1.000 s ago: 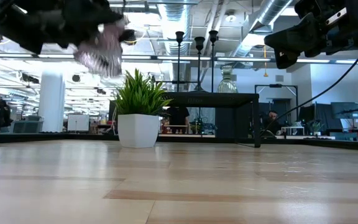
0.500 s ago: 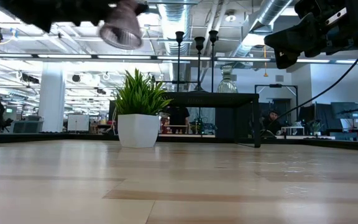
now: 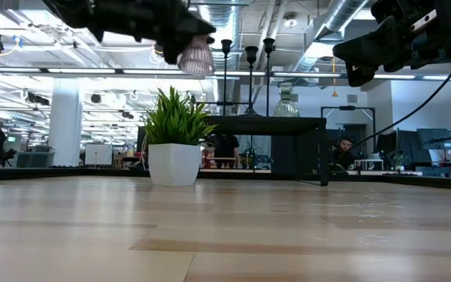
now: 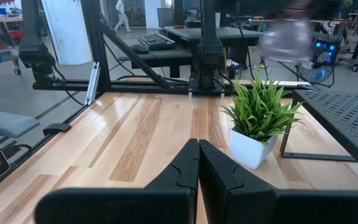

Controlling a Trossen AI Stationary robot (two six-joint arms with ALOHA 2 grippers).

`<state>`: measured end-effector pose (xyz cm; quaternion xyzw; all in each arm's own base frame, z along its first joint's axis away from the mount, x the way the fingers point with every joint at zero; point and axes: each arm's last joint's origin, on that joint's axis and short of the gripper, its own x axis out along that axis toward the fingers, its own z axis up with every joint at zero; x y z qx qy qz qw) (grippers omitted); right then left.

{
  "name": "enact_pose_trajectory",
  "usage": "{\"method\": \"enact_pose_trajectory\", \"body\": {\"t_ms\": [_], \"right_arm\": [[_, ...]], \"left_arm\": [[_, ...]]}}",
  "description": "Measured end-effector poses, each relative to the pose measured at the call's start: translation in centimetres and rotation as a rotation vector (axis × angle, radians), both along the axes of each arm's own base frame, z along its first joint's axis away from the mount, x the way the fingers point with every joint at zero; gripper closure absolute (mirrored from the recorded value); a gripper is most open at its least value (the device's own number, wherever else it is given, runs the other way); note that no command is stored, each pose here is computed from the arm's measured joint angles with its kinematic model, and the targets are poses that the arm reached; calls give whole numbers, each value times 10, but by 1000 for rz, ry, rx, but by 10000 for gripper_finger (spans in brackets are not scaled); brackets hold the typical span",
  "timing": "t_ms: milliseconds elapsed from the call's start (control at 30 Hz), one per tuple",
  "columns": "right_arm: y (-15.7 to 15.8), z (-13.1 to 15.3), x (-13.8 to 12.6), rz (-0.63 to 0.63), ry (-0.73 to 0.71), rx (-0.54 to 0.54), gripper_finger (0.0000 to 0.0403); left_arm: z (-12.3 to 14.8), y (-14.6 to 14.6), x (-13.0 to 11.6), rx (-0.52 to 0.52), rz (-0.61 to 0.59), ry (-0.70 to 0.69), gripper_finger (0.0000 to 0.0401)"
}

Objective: Pick & Place candle stick holders
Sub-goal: Put the pink glass candle holder on the shelf

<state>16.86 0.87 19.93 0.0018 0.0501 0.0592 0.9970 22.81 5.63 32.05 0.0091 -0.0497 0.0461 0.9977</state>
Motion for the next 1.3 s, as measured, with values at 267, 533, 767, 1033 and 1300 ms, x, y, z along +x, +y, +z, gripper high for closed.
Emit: {"method": "enact_pose_trajectory", "body": {"t_ms": [267,533,767,1033,1300], "right_arm": [[0,0,0,-2,0,0,403],[0,0,0,-3,0,-1,403],[0,0,0,-3,0,-1,403],[0,0,0,-3,0,-1,403],[0,0,0,-3,0,-1,403]], "left_arm": [[-7,41,14,-31,141,-22,256],[-24,63,25,-66,312,-14,256],[-38,72,38,-73,394,-22,256],[-45,76,43,-77,448,-28,256],[-45,76,43,-80,457,-29,256]]}}
